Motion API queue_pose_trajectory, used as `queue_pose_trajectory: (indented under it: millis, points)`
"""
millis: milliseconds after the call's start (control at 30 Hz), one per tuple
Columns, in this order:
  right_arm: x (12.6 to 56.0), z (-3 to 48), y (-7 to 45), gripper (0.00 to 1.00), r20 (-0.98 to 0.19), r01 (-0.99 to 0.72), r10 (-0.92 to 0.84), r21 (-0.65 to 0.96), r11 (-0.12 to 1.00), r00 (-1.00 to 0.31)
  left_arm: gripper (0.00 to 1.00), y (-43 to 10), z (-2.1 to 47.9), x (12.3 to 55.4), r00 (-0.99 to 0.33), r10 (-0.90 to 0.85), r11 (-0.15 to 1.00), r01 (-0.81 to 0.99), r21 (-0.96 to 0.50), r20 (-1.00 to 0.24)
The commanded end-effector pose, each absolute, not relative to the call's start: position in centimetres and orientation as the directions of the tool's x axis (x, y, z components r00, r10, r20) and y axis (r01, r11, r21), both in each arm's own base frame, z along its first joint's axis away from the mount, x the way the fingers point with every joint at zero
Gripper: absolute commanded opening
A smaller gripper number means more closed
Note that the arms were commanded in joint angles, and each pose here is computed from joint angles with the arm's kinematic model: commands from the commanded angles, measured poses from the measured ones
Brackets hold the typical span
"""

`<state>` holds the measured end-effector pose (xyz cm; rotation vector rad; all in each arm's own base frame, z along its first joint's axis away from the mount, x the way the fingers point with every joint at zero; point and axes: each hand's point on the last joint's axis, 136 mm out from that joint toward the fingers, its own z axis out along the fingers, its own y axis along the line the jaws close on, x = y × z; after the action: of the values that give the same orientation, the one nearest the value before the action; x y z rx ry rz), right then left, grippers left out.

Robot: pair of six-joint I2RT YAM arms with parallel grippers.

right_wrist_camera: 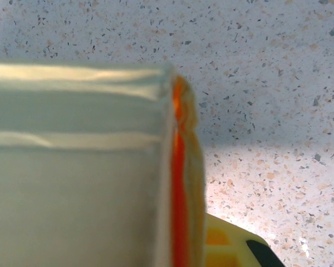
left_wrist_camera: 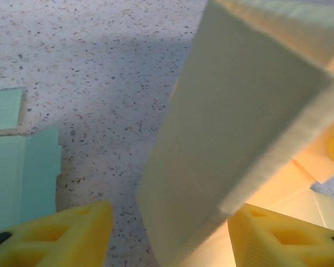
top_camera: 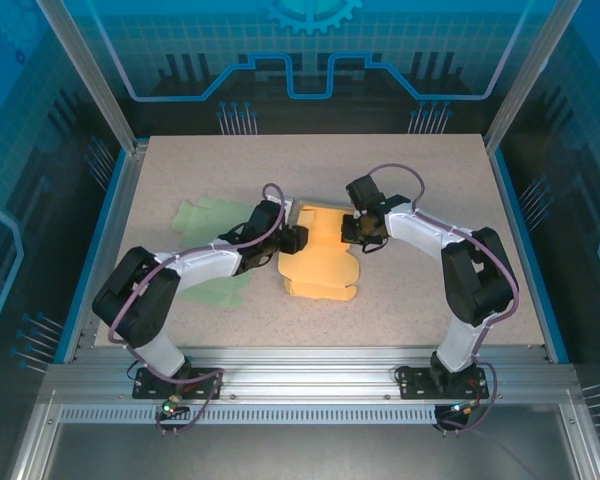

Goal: Fold the paper box

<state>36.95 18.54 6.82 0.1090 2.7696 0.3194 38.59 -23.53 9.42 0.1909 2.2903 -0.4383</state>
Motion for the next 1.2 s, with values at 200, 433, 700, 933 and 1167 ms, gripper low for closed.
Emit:
queue_pose_trajectory:
  millis: [200, 433, 700, 933, 1167]
  points:
    - [35.3, 7.6, 19.4, 0.0, -0.292, 0.008, 0.079, 0.235, 0.972, -0.953, 0.24, -24.5, 10.4, 41.4, -0.593, 0.049, 0.98, 0.185, -0.078, -0.803]
    - [33.3, 6.9, 20.0, 0.0, -0.239, 0.032, 0.088, 0.227, 0.973, -0.967, 0.19, -23.7, 10.3, 40.4, -0.631, -0.011, 0.997, 0.056, -0.059, -0.776]
    - [32.4, 6.0, 21.2, 0.0, -0.244, 0.017, 0.049, 0.13, 0.991, -0.968, 0.07, -21.9, 8.7, 39.3, -0.652, -0.102, 0.994, -0.093, -0.055, -0.752]
    - [31.5, 5.7, 21.8, 0.0, -0.24, 0.021, 0.038, 0.077, 0.997, -0.97, 0.0, -19.3, 7.8, 39.5, -0.665, -0.136, 0.962, -0.265, 0.062, -0.735]
    - [30.5, 5.2, 22.1, 0.0, -0.232, 0.043, 0.068, 0.11, 0.993, -0.97, 0.0, -18.8, 6.9, 39.6, -0.64, -0.231, 0.928, -0.371, 0.031, -0.733]
